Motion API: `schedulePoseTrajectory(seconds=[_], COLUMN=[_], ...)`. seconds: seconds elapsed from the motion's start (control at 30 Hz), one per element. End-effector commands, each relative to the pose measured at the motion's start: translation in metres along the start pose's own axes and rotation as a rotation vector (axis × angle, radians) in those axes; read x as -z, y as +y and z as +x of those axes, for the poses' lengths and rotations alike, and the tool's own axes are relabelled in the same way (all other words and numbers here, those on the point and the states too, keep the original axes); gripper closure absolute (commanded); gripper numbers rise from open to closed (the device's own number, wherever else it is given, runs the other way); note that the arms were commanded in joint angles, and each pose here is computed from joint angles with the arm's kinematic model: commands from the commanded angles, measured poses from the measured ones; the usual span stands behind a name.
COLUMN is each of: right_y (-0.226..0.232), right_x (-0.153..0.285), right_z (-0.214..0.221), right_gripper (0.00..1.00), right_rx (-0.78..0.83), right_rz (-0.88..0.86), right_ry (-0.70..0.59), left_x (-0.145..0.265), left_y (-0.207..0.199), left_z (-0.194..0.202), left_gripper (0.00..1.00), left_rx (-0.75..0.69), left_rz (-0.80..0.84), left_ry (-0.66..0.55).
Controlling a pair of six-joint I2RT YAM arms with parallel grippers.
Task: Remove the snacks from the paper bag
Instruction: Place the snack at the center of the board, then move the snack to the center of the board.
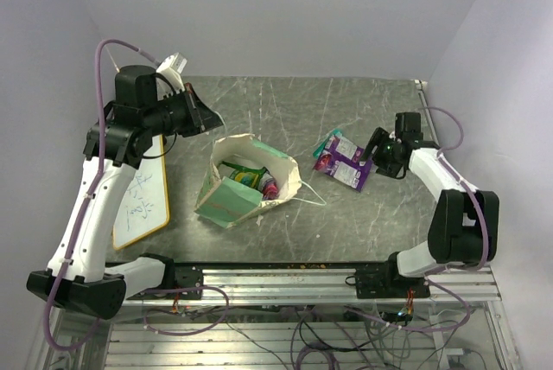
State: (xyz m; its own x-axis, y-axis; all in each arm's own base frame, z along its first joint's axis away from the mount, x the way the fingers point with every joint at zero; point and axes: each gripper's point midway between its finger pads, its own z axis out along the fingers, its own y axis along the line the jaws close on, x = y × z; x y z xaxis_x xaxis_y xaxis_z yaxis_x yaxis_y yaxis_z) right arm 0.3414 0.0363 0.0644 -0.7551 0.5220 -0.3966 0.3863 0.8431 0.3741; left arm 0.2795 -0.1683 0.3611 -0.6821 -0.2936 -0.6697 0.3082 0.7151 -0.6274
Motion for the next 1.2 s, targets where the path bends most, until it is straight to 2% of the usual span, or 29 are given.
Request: schedulePoseTrajectory(seconds=[0.0,0.1,0.17,0.27,0.37,0.5,0.87,1.17], right_y=[-0.002,0.020,0.045,0.094,0.115,0.126,0.125,0.139], right_x=[0.031,0.042,0.040,0.033,0.021,-0.002,-0.052,-0.059], right_z=[-0.020,-0.021,-0.001,0.057,0.092,0.110,0.119,0.064], right_gripper=[0.30,0.30,0.29,0.28,0.26,0.26,0.25,0.25], right_rx=[0.155,0.272,0.388,0.539,0.548,0.499,0.499,0.457], right_rz=[0.025,-0.040,-0.098,-0.194,-0.248,-0.262,-0.193,-0.110], right_ry=[-0.050,-0.016,0.041,0.139,0.184,0.202,0.244,0.051], left_x=[0.001,0.000,-0.001,0.002,0.008,0.012,0.011,0.017], left_y=[-0.014,-0.013,-0.014,-0.014,-0.015,-0.010,-0.015,-0.022], left_z=[-0.010,-0.010,-0.010,-0.009,-0.008,0.001,0.013,0.010], left_gripper=[0.93,0.93,0.93,0.93,0.93,0.93,0.93,0.93], left_rx=[0.022,0.037,0.042,0.055,0.054,0.059,0.117,0.118], left_rz=[0.068,0.061,0.070,0.059,0.050,0.029,0.072,0.085], left_ry=[-0.038,-0.031,-0.034,-0.033,-0.036,-0.023,0.007,0.008])
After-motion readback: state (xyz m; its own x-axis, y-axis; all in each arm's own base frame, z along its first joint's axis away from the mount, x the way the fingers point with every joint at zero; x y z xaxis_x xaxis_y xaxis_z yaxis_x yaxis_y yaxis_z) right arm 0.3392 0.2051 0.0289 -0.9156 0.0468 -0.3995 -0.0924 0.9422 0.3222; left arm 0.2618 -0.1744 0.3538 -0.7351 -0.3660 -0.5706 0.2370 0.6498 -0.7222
